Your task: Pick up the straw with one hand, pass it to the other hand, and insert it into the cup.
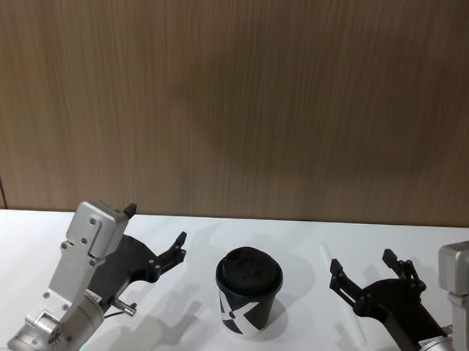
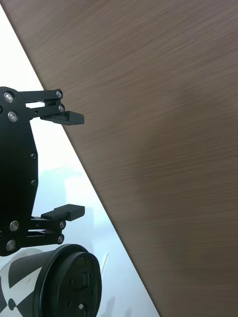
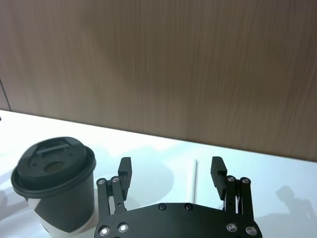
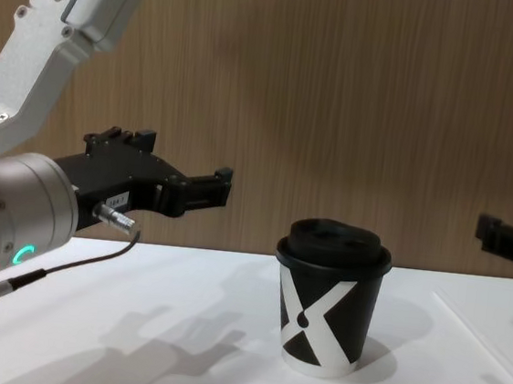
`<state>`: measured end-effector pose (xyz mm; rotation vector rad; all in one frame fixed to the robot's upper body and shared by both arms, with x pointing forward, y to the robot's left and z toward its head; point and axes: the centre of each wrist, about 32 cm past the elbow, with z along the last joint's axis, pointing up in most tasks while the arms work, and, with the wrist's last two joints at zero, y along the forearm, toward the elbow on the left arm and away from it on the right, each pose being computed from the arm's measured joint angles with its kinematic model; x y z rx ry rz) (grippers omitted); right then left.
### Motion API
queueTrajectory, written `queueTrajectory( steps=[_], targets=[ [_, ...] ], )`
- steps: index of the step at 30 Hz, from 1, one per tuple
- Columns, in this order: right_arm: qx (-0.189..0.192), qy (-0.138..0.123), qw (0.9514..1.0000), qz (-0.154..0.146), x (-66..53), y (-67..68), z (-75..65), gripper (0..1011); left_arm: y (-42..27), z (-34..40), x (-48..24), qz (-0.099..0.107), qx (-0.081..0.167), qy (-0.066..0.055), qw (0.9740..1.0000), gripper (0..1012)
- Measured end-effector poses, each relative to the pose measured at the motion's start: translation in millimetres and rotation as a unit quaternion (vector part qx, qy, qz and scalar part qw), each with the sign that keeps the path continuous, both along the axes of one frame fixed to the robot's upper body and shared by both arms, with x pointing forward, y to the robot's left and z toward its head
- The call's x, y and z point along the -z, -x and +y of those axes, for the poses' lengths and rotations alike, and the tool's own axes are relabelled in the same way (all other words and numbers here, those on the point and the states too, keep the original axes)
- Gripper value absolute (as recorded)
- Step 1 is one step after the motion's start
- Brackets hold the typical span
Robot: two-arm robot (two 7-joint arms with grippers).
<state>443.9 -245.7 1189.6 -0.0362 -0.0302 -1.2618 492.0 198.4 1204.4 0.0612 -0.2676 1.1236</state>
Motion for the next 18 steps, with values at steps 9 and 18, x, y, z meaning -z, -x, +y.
queueTrajectory(
  steps=[9, 18],
  targets=[
    [0.011, 0.008, 0.9993, 0.035, 3.4, -1.6, -7.6, 1001, 0.0, 0.0, 0.0, 0.000, 0.000, 0.000, 1.0000, 1003],
    [-0.002, 0.032, 0.9986, 0.042, 14.8, -4.3, -14.7, 1001, 0.0, 0.0, 0.0, 0.000, 0.000, 0.000, 1.0000, 1003]
  ],
)
